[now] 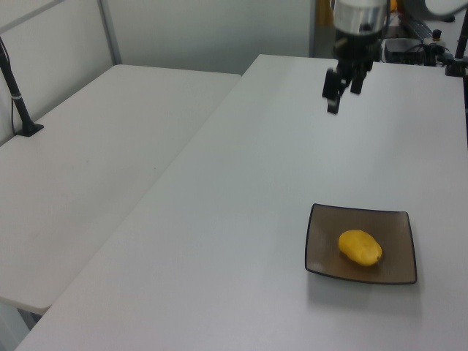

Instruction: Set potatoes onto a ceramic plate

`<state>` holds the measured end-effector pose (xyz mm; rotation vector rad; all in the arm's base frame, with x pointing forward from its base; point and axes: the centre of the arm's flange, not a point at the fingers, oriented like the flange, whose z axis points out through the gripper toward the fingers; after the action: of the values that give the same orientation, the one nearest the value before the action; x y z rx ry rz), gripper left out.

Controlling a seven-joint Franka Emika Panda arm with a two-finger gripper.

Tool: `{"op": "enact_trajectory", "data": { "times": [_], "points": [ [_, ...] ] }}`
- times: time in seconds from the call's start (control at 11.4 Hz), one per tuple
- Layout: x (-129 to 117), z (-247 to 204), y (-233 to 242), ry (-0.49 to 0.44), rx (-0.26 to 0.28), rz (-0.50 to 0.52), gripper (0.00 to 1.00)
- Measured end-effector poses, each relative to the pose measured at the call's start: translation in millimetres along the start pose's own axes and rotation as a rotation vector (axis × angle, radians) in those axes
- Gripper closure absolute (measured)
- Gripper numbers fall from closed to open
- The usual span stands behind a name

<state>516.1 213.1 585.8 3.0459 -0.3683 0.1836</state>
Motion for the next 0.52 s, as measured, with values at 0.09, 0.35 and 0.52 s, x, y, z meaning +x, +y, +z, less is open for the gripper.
{"op": "enact_trajectory", "data": {
  "times": [0.09, 0.35, 0.52],
  "points": [
    [17.8, -13.9, 26.1, 0.003, 0.023, 0.031, 0.00],
    [50.9, -34.5, 94.5, 0.000, 0.070, 0.012, 0.00],
    [58.5, -32.5, 115.5, -0.016, 0.098, -0.059, 0.00]
  ]
}}
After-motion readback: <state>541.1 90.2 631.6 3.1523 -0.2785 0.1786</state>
